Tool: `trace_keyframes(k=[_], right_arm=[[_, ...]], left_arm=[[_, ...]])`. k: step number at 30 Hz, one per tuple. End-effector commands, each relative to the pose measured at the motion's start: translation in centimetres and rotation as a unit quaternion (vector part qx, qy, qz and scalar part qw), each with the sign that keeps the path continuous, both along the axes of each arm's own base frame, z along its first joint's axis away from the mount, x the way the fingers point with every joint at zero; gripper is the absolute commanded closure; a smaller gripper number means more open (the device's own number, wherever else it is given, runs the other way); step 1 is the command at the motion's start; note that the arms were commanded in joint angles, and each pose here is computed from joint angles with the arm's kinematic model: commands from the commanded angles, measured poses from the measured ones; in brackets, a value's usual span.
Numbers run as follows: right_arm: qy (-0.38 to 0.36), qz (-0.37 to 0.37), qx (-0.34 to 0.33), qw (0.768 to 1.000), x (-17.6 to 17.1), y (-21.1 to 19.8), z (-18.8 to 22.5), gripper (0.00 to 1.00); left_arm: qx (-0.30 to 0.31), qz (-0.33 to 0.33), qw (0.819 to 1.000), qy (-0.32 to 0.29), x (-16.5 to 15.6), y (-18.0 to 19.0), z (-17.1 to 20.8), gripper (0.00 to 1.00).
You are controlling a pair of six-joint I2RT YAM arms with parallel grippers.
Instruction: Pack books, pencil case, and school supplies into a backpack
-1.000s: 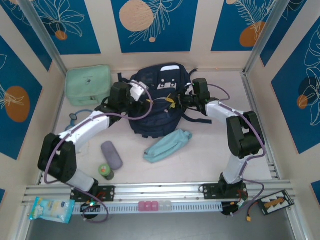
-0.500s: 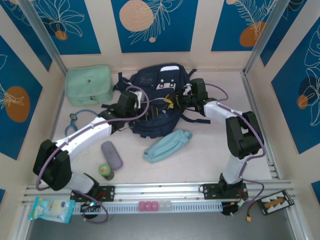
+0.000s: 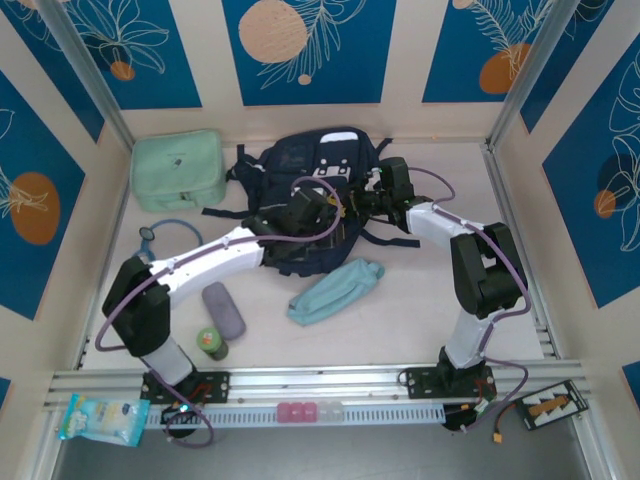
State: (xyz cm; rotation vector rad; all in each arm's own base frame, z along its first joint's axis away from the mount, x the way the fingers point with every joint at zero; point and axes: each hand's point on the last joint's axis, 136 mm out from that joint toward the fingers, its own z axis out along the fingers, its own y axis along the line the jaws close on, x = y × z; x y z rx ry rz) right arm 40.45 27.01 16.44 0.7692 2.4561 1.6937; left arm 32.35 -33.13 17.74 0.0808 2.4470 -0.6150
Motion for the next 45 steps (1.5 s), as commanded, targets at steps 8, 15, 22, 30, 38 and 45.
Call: trace_keyframes(k=[8, 15, 22, 30, 38, 45], right_arm=[[-0.018, 0.03, 0.021, 0.999, -0.7, 1.4, 1.5, 0.86], [-0.019, 0.028, 0.021, 0.999, -0.6, 1.2, 1.5, 0.86], [-0.016, 0.019, 0.018, 1.0, -0.3, 0.6, 1.3, 0.86], [-0.018, -0.003, 0.005, 1.0, 0.2, -0.8, 0.7, 0.9], [-0.041, -0.039, -0.006, 0.998, 1.9, -4.8, 1.1, 0.91], [-0.057, -0.063, -0.006, 0.996, 3.0, -7.8, 2.0, 0.91]], left_arm=[[0.095, 0.012, 0.995, 0.006, 1.0, -0.1, -1.7, 0.62], [0.137, 0.032, 0.99, 0.004, 1.3, 1.0, -2.4, 0.74], [0.106, 0.026, 0.994, -0.004, 1.0, 0.6, -1.3, 0.9], [0.094, 0.009, 0.996, -0.008, 0.4, 0.8, -0.7, 1.0], [0.025, -0.08, 0.996, -0.015, -0.3, 1.7, -1.5, 1.0], [0.022, -0.082, 0.996, -0.039, 0.6, 5.1, -2.6, 1.0]])
